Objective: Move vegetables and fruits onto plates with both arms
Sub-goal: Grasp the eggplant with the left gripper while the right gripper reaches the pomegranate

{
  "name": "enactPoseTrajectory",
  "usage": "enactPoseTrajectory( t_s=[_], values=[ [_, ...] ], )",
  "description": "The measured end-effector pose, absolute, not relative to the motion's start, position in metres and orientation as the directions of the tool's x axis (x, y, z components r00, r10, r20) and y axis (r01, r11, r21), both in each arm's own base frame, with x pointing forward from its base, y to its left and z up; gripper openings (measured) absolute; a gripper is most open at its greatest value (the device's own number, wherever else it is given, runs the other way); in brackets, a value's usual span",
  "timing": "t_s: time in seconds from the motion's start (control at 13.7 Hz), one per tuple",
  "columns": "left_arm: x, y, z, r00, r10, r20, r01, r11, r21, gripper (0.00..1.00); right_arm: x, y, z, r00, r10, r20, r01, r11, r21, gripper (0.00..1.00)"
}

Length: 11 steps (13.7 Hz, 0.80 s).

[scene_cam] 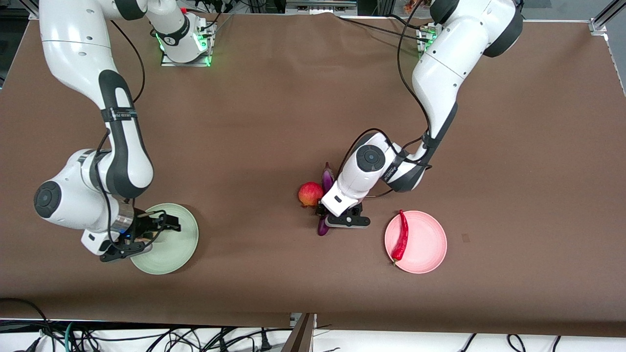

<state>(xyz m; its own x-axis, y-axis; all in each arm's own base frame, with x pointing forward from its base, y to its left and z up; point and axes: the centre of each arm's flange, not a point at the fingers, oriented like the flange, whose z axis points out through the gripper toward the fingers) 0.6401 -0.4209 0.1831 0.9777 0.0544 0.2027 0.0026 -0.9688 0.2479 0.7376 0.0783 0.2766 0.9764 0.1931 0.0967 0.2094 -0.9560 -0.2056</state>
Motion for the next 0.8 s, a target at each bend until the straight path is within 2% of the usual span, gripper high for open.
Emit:
enactPoseTrajectory(
  t_s=[0.07, 0.15, 0.29, 0.37, 0.8],
  values=[
    [0.639, -0.422, 0.182, 0.977, 0.054, 0.205, 0.001, -0.968, 0.252, 0.71, 0.735, 0.097, 0.276, 0.984, 0.159, 0.084, 0.174, -0.961, -0.215, 1.0],
    [0.639, -0.424, 0.183, 0.976, 0.054, 0.209, -0.002, -0.966, 0.258, 0.65, 0.732, 0.12, 0.276, 0.99, 0.122, 0.068, 0.134, -0.966, -0.222, 1.0],
    [0.639, -0.425, 0.184, 0.976, 0.054, 0.212, -0.003, -0.965, 0.261, 0.43, 0.723, 0.168, 0.276, 0.998, 0.048, 0.036, 0.055, -0.971, -0.231, 1.0],
    [0.64, -0.424, 0.184, 0.976, 0.054, 0.213, -0.003, -0.965, 0.261, 0.38, 0.717, 0.189, 0.276, 1.0, 0.015, 0.021, 0.019, -0.972, -0.233, 1.0],
    [0.641, -0.422, 0.185, 0.975, 0.056, 0.213, -0.001, -0.966, 0.259, 0.33, 0.679, 0.3, 0.277, 0.991, -0.124, -0.045, -0.131, -0.964, -0.232, 1.0]
  ],
)
